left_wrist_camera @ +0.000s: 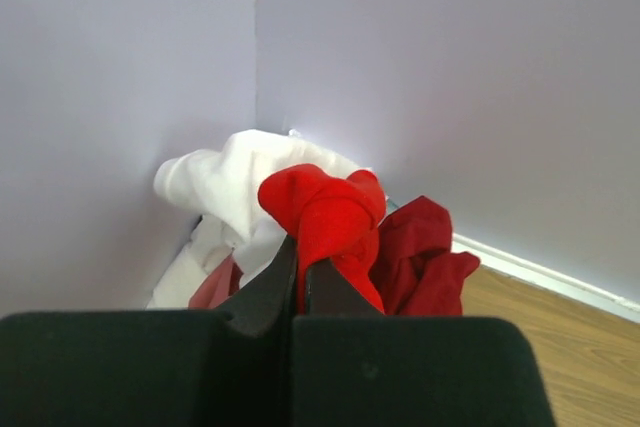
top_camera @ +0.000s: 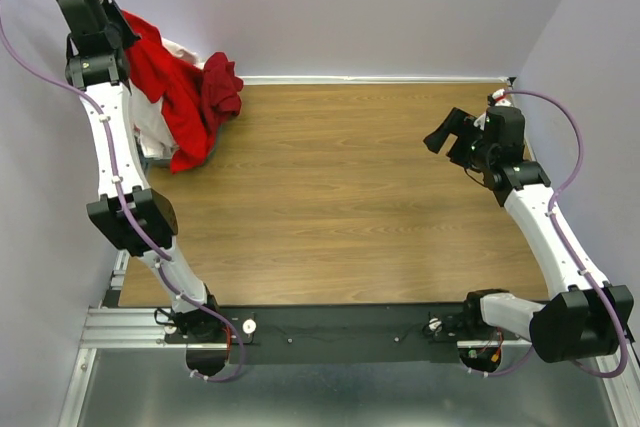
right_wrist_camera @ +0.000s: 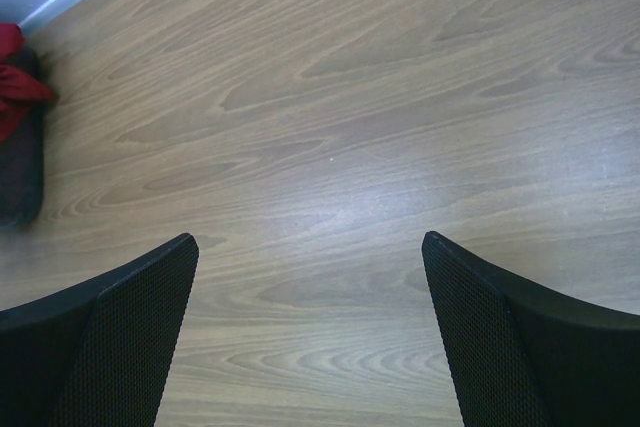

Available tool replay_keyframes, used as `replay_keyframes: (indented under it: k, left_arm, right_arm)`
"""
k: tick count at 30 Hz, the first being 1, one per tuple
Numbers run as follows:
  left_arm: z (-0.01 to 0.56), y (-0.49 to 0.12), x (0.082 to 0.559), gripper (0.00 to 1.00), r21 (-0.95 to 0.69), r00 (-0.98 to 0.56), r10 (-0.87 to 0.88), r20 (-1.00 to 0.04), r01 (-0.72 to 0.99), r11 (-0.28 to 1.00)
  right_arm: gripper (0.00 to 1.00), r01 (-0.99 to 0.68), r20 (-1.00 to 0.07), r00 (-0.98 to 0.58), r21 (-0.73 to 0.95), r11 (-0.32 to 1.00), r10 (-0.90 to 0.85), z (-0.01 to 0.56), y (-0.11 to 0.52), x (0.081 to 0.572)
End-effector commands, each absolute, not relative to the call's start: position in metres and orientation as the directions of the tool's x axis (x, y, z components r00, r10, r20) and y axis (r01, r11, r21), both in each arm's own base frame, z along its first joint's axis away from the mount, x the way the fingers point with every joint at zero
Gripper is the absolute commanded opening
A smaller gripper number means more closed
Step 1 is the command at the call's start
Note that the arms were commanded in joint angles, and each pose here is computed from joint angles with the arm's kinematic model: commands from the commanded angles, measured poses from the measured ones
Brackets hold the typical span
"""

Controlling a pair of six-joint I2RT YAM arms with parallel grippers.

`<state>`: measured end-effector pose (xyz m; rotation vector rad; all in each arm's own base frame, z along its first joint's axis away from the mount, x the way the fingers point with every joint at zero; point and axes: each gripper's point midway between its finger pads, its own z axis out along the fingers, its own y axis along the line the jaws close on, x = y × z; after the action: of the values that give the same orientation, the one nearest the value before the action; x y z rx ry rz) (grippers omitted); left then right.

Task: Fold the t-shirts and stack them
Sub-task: Grab the tshirt from the pile

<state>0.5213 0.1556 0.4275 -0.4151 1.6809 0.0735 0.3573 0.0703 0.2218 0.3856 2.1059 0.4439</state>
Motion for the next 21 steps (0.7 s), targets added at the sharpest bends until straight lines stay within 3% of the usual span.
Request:
replay_keyframes:
  k: [1,6,12,16,21]
  left_arm:
    - [0.557,0.133,0.494,0.00,-0.201,0.232,-0.163,-0.959,-0.151,0.968]
    - [0.531,0.134,0.501,0.00,-0.222,0.173,-0.195,-0.965,-0.156,0.962]
    - [0.477,0.140,0.503,0.22,-0.214,0.040,-0.211,-0.977,-0.208,0.954]
    - [0.443,0.138,0.502,0.29,-0.205,-0.032,-0.217,-0.976,-0.216,0.954]
    - [0.396,0.137,0.497,0.31,-0.206,-0.116,-0.237,-0.964,-0.232,0.951]
  right_arm:
    - [1.00,0.070,-0.727,-0.535,0.469,0.880,0.431,0.226,0.075,0.355]
    - [1.00,0.064,-0.726,-0.530,0.480,0.875,0.438,0.229,0.077,0.350]
    - [1.00,0.063,-0.724,-0.523,0.494,0.867,0.450,0.231,0.077,0.344]
    - [1.00,0.058,-0.719,-0.527,0.501,0.864,0.453,0.230,0.079,0.341]
    - [1.00,0.058,-0.717,-0.523,0.509,0.859,0.461,0.229,0.079,0.334]
